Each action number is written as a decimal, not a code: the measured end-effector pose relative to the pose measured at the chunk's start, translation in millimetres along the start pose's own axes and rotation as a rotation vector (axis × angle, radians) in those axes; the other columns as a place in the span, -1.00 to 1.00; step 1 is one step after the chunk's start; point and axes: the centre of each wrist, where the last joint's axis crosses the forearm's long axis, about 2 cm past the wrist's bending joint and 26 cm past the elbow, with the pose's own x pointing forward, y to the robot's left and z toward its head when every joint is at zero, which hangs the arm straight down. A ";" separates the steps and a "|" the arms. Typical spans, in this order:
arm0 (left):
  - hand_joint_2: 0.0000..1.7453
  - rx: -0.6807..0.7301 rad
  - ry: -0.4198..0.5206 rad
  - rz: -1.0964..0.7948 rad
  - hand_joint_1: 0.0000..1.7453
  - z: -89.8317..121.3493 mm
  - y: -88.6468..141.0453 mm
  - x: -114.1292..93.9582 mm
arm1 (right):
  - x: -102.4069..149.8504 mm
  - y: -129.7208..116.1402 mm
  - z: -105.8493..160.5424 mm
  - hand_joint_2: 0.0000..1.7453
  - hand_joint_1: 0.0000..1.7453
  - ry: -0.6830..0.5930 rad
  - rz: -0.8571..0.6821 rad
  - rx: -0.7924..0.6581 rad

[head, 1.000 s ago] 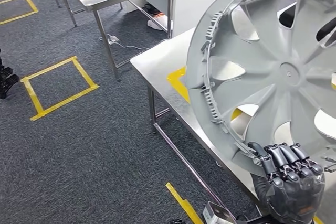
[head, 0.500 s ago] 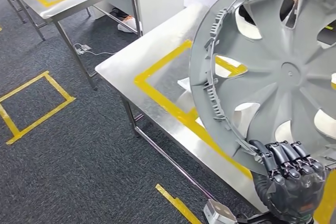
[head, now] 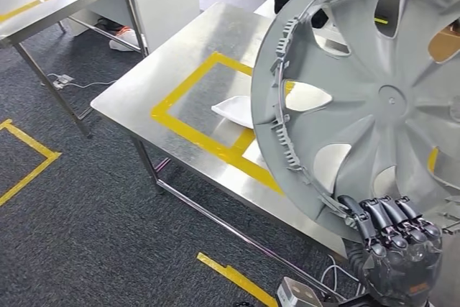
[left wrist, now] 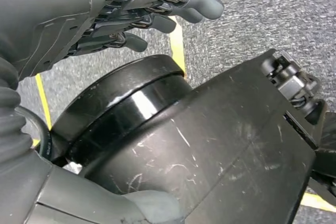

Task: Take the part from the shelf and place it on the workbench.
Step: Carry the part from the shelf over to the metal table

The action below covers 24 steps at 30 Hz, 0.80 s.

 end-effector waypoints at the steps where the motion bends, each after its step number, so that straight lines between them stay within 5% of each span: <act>1: 1.00 0.000 0.000 0.000 -1.00 0.0 0.2 0.0 | 0.1 0.1 0.3 1.00 1.00 0.000 -0.001 0.002; 24: 1.00 -0.002 -0.001 0.005 -1.00 -0.3 1.0 0.9 | 0.4 0.7 1.4 1.00 1.00 0.009 -0.002 0.008</act>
